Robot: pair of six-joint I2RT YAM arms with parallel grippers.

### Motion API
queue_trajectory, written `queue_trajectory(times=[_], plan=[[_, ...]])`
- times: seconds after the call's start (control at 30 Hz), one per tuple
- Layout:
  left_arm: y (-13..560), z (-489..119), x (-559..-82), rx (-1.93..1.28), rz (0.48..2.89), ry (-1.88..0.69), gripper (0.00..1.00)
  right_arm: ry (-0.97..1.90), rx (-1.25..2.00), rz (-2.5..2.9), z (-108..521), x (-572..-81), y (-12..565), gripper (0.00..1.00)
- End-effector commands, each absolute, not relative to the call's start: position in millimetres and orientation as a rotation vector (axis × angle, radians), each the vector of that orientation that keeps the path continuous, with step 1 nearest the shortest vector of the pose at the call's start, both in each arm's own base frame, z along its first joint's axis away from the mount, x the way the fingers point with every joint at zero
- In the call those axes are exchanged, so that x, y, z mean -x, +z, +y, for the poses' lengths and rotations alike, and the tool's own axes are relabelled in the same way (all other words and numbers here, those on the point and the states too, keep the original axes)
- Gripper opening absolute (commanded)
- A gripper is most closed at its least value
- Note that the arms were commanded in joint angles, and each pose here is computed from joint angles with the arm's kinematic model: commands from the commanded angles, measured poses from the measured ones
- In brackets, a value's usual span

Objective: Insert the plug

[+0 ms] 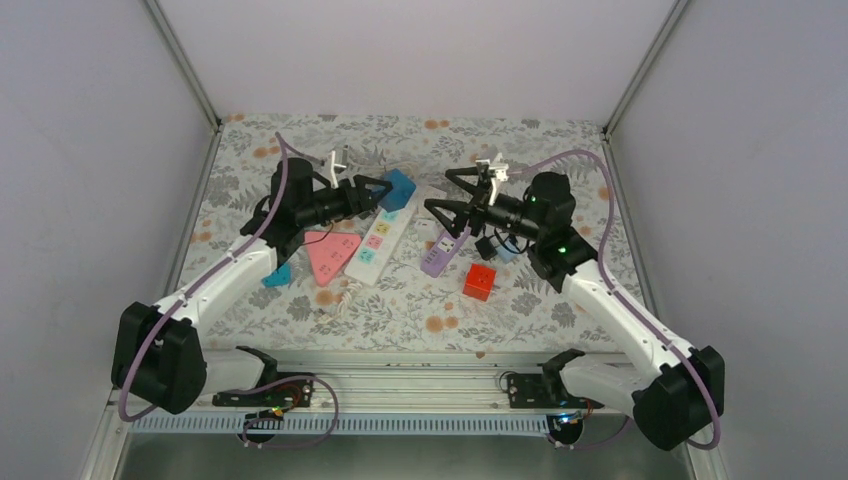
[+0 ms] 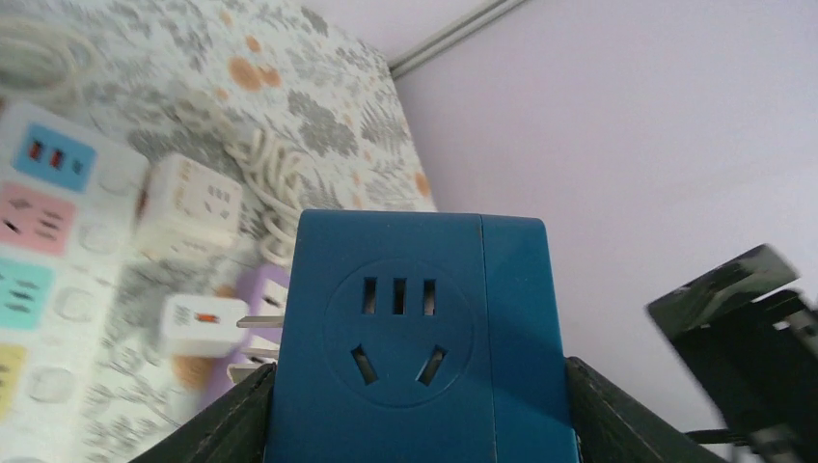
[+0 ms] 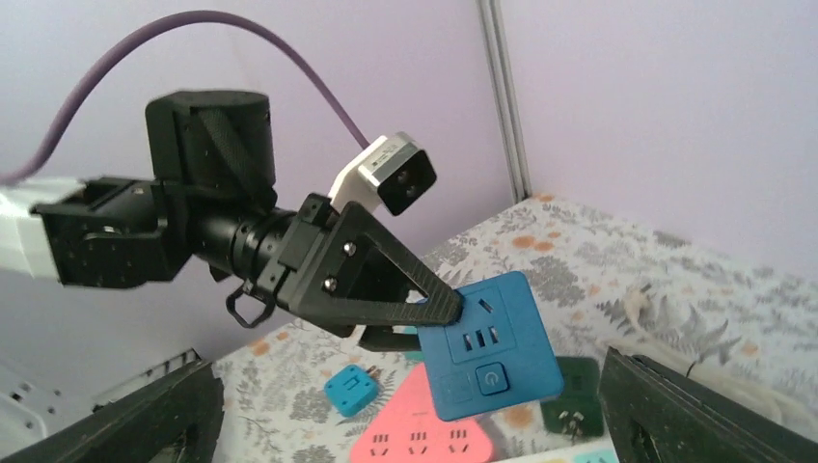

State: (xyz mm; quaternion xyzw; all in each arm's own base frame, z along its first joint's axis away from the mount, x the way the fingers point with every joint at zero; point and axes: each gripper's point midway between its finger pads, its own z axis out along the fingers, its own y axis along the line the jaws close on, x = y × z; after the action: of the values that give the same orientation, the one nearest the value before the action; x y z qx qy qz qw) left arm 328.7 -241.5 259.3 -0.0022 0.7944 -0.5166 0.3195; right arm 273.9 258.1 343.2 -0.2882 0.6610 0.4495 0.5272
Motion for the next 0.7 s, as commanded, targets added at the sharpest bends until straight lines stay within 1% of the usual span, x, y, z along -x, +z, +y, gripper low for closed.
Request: queue_trajectory(times=[0.0,0.13,0.23,0.37,0.47,0.67], plan=[[296.7,-249.9,-310.8,0.177,2.117,-1.656,0.49,0.912,0.864,1.380,273.7,-275.1,359.7,1.00],[299.3,-250.8,-303.2,0.300,2.156,-1.760,0.49,0.857,0.969,1.423,301.6,-287.4,348.4,1.00],[298.4,-245.9,-302.7,0.388,2.161,-1.765,0.49,0.825,1.015,1.509,320.4,-299.8,331.2,1.00],[289.4,-239.9,-303.1,0.447,2.160,-1.754,0.49,0.815,0.987,1.605,324.9,-313.7,315.7,1.00],[280.4,-239.1,-299.0,0.484,2.160,-1.784,0.49,0.827,0.994,1.624,325.4,-311.9,307.9,1.00],[279.8,-236.8,-296.8,0.480,2.154,-1.783,0.49,0.857,1.044,1.712,333.5,-314.8,285.8,1.00]])
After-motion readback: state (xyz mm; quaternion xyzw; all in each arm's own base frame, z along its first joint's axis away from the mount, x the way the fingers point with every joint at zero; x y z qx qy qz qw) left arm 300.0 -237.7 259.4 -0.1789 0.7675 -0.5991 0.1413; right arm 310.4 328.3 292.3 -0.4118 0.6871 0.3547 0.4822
